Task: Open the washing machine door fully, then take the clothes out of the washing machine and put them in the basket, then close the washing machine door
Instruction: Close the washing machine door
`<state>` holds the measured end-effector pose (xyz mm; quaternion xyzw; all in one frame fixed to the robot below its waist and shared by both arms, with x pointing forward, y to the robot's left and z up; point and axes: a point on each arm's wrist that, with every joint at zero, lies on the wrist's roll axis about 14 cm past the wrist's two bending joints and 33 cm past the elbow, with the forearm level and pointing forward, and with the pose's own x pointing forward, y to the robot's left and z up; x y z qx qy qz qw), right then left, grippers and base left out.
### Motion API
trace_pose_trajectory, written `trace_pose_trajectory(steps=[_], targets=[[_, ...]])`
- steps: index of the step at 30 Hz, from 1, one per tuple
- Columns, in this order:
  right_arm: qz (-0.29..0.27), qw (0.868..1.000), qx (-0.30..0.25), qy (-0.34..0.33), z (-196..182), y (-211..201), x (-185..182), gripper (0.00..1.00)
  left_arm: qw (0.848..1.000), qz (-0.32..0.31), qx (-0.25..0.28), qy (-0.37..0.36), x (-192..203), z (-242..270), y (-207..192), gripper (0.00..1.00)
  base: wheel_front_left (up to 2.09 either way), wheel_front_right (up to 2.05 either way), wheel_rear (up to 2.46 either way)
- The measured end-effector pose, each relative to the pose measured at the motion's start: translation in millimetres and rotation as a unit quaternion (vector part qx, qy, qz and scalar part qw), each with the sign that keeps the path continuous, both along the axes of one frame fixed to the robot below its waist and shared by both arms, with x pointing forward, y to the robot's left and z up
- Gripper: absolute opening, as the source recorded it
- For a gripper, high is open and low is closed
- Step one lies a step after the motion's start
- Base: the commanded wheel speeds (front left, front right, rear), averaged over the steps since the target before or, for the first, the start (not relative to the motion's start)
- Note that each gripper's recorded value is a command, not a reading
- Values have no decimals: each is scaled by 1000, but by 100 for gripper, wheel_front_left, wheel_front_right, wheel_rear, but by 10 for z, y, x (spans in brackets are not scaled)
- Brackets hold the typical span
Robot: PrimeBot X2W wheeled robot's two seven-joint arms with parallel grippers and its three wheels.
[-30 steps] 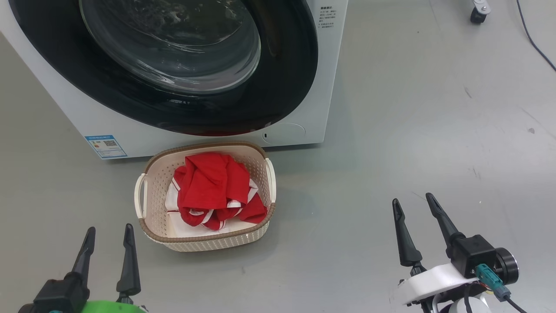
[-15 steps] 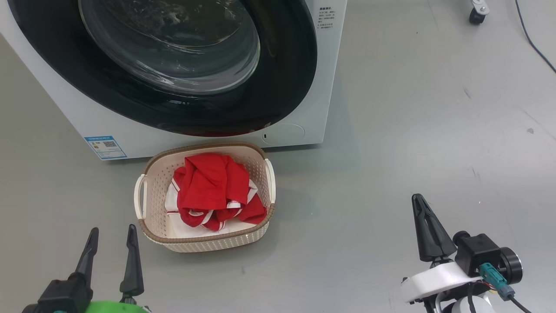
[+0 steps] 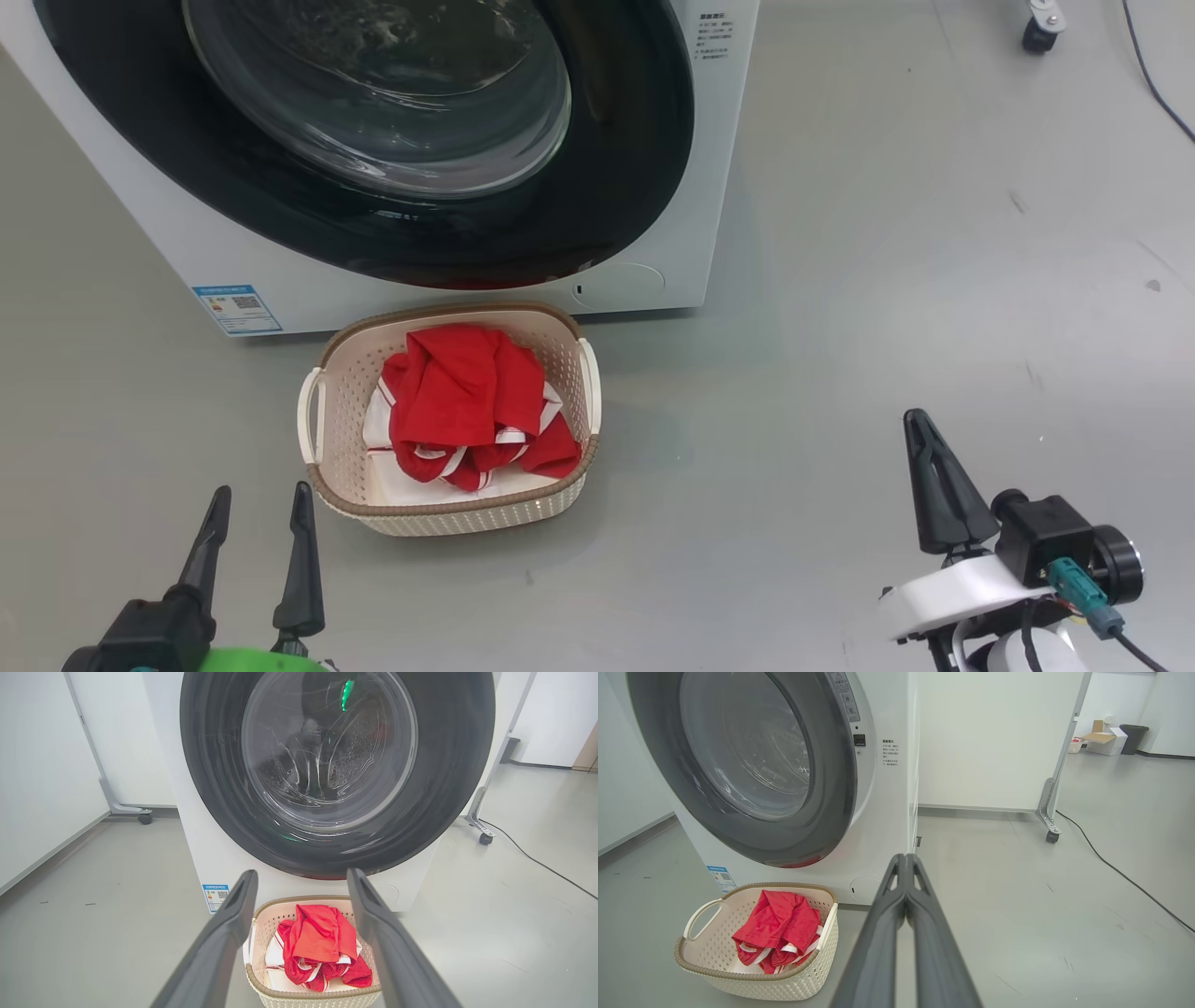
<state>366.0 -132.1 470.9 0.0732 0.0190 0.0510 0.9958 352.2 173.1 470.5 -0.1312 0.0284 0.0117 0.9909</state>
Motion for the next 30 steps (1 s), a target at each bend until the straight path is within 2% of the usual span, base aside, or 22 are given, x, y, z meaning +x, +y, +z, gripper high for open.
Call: trace_pose_trajectory(steps=[7, 19, 30], targets=[[33, 999, -18, -28, 139, 75, 212, 0, 1000, 3, -4, -1, -36, 3, 6, 100, 0, 0, 0], [122, 989, -43, -70, 346, 448, 848, 0, 1000, 20, -14, -13, 31, 62, 86, 100, 0, 0, 0], [181, 978, -33, -96, 558, 923, 1509, 0, 999, 32, -15, -10, 165, 23, 170, 100, 0, 0, 0]])
